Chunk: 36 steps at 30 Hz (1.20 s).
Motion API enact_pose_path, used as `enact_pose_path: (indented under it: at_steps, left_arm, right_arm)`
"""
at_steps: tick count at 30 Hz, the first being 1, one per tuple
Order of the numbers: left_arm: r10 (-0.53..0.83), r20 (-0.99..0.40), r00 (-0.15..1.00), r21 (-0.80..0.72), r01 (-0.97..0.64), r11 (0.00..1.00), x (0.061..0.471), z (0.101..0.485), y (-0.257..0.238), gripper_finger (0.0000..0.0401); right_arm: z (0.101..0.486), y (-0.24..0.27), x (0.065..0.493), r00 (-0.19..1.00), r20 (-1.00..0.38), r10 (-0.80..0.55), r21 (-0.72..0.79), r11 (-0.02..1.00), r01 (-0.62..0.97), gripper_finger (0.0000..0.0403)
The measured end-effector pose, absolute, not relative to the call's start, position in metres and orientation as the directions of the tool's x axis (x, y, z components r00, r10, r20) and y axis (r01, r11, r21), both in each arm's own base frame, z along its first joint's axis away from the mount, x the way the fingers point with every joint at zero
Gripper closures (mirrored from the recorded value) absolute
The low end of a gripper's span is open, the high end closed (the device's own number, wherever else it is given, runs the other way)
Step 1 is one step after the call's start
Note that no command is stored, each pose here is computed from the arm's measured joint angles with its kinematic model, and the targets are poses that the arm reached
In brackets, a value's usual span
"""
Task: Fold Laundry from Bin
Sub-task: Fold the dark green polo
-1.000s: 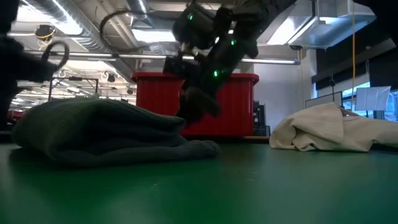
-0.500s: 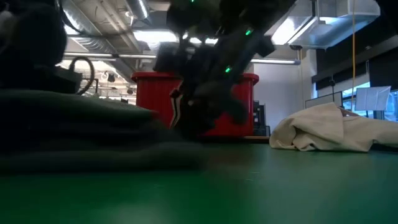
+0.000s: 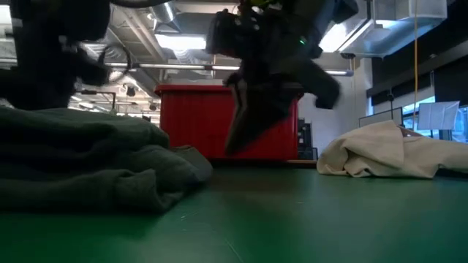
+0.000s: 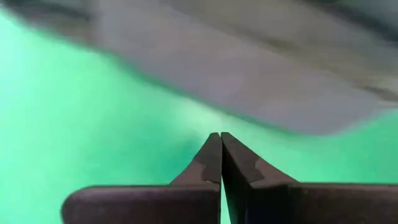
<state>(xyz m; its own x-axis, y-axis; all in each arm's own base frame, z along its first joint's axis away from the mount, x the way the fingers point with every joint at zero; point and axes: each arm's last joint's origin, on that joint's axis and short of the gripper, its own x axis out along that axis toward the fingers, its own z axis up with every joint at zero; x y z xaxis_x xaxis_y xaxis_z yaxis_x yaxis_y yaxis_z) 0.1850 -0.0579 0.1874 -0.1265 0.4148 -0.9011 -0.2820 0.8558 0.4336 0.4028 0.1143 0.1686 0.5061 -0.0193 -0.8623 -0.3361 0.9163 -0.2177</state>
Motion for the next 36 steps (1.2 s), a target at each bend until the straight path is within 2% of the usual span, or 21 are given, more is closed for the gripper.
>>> enact_pose_path:
  at_steps: [2, 4, 9, 13, 18, 20, 24, 29, 36]
  left_arm:
    - [0.438, -0.886, -0.151, 0.464, -0.292, 0.836, 0.185, 0.206, -0.063, 0.0213]
    - [0.463, -0.879, -0.116, 0.475, -0.317, 0.821, 0.187, 0.225, -0.070, 0.0213]
    - [0.455, -0.874, 0.169, 0.393, -0.304, 0.868, 0.182, 0.259, -0.099, 0.0226]
    - [0.453, -0.814, 0.363, 0.330, -0.353, 0.876, 0.161, 0.273, -0.113, 0.0278]
    - [0.465, -0.678, 0.570, 0.233, -0.433, 0.871, 0.135, 0.272, -0.125, 0.0383]
    - [0.463, -0.621, 0.632, 0.197, -0.446, 0.873, 0.129, 0.267, -0.129, 0.0392]
    - [0.465, -0.526, 0.712, 0.158, -0.456, 0.876, 0.123, 0.253, -0.136, 0.0399]
    - [0.457, -0.478, 0.750, 0.099, -0.471, 0.877, 0.124, 0.236, -0.138, 0.0400]
    - [0.426, -0.492, 0.759, 0.044, -0.466, 0.883, 0.125, 0.225, -0.141, 0.0400]
  right_arm:
    - [0.176, 0.110, 0.404, 0.539, -0.841, -0.052, -0.254, 0.917, -0.308, 0.0403]
    - [0.184, 0.106, 0.409, 0.597, -0.801, -0.038, -0.262, 0.920, -0.292, 0.0403]
    - [0.205, 0.100, 0.427, 0.766, -0.641, 0.050, -0.250, 0.930, -0.269, 0.0403]
    - [0.212, 0.098, 0.438, 0.843, -0.529, 0.101, -0.248, 0.931, -0.267, 0.0403]
    - [0.201, 0.094, 0.446, 0.851, -0.515, 0.099, -0.248, 0.933, -0.259, 0.0403]
    - [0.190, 0.090, 0.449, 0.843, -0.528, 0.099, -0.239, 0.936, -0.259, 0.0403]
    - [0.175, 0.086, 0.456, 0.842, -0.529, 0.102, -0.223, 0.941, -0.255, 0.0403]
    - [0.167, 0.082, 0.463, 0.860, -0.489, 0.147, -0.160, 0.954, -0.254, 0.0403]
    - [0.135, 0.074, 0.460, 0.765, -0.633, 0.120, -0.103, 0.966, -0.236, 0.0403]
